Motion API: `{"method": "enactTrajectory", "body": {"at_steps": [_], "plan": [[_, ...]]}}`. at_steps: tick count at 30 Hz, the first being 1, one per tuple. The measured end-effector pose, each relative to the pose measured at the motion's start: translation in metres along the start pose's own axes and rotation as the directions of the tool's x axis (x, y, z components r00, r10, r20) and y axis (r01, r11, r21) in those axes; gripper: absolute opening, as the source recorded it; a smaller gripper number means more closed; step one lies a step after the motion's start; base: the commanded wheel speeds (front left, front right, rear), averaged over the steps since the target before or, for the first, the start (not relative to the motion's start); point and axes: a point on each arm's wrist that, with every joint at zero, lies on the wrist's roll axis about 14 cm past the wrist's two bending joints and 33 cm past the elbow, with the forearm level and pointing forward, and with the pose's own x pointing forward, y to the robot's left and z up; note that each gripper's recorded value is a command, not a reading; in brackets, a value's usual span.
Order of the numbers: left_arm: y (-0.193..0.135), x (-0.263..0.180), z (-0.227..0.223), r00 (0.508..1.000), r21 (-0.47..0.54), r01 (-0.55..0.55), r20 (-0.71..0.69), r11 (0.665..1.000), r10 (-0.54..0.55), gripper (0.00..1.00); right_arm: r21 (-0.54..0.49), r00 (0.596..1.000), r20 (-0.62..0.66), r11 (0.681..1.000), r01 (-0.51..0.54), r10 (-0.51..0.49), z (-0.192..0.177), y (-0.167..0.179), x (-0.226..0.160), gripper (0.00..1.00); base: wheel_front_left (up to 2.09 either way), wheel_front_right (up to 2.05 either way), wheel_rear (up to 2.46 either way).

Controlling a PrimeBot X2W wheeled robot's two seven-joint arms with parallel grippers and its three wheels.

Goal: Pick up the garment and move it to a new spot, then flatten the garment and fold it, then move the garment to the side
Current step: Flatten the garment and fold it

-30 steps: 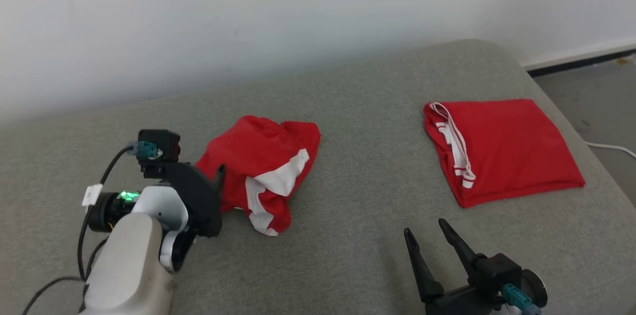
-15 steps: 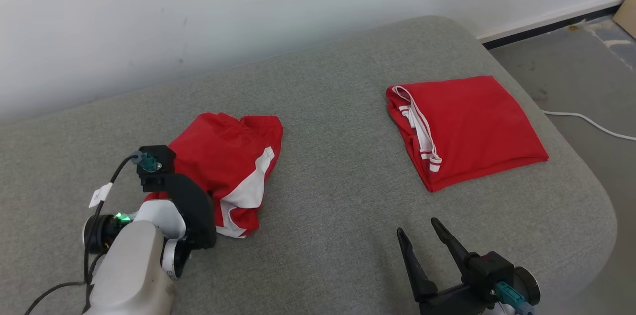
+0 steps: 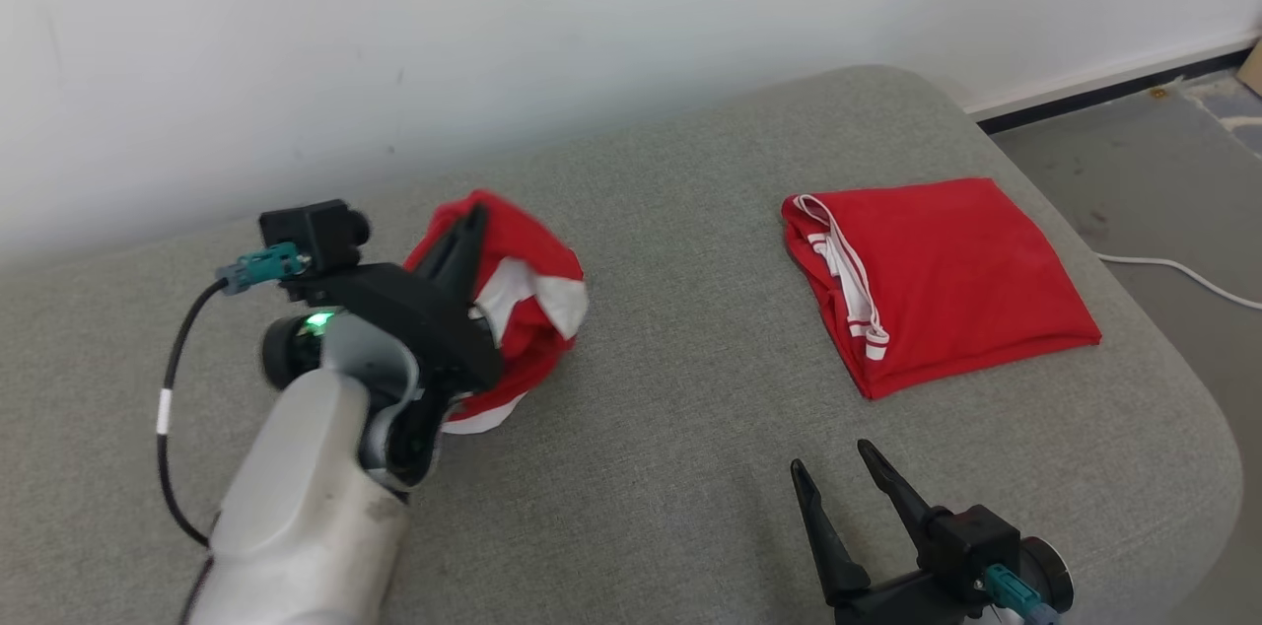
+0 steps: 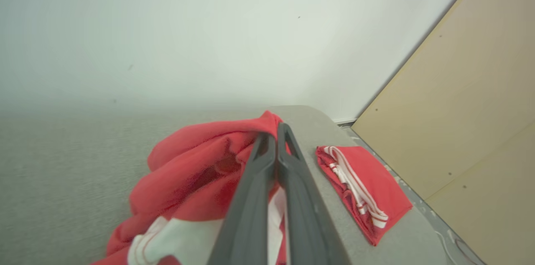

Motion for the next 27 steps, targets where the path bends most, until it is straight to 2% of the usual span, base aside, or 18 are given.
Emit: {"method": "enactTrajectory", "body": {"at_steps": [4, 7, 10, 12, 15, 17, 18, 22, 27], "plan": [[-0.044, -0.001, 0.035, 0.976, -0.098, 0.146, 0.175, 0.984, -0.127, 0.00, 0.002, 1.000, 0.004, 1.000, -0.010, 0.010, 0.001, 0.003, 0.000, 1.00, 0.00, 0.00, 0.00], [-0.066, -0.007, 0.057, 0.943, -0.153, 0.227, 0.280, 0.962, -0.178, 0.00, 0.006, 1.000, 0.003, 1.000, -0.016, 0.016, 0.000, 0.006, 0.000, 1.00, 0.00, 0.00, 0.00], [-0.072, -0.011, 0.063, 0.932, -0.176, 0.251, 0.310, 0.952, -0.188, 0.00, 0.007, 1.000, 0.004, 1.000, -0.025, 0.025, 0.000, 0.008, 0.002, 1.00, 0.00, 0.00, 0.00], [-0.066, -0.013, 0.063, 0.935, -0.224, 0.235, 0.317, 0.946, -0.158, 0.00, 0.007, 0.999, 0.006, 0.999, -0.038, 0.038, 0.000, 0.012, 0.005, 1.00, 0.00, 0.00, 0.00], [-0.032, -0.016, 0.050, 0.960, -0.239, 0.094, 0.280, 0.967, -0.024, 0.00, 0.009, 0.998, 0.006, 0.998, -0.061, 0.061, 0.000, 0.020, 0.008, 1.00, 0.00, 0.00, 0.00], [0.006, -0.025, 0.030, 0.970, -0.174, -0.060, 0.222, 0.983, 0.099, 0.00, 0.012, 0.997, 0.005, 0.997, -0.079, 0.079, 0.000, 0.026, 0.011, 1.00, 0.00, 0.00, 0.00], [0.029, -0.033, 0.020, 0.967, -0.137, -0.145, 0.191, 0.980, 0.170, 0.00, 0.016, 0.996, 0.006, 0.996, -0.085, 0.085, 0.000, 0.028, 0.012, 1.00, 0.00, 0.00, 0.00], [0.100, -0.073, -0.028, 0.919, -0.031, -0.386, 0.067, 0.922, 0.387, 0.00, 0.020, 0.994, 0.006, 0.994, -0.107, 0.107, 0.000, 0.035, 0.016, 1.00, 0.00, 0.00, 0.00], [0.143, -0.118, -0.065, 0.847, 0.041, -0.530, -0.021, 0.847, 0.532, 0.00, 0.023, 0.992, 0.002, 0.992, -0.122, 0.122, -0.002, 0.040, 0.019, 1.00, 0.00, 0.00, 0.00]]}}
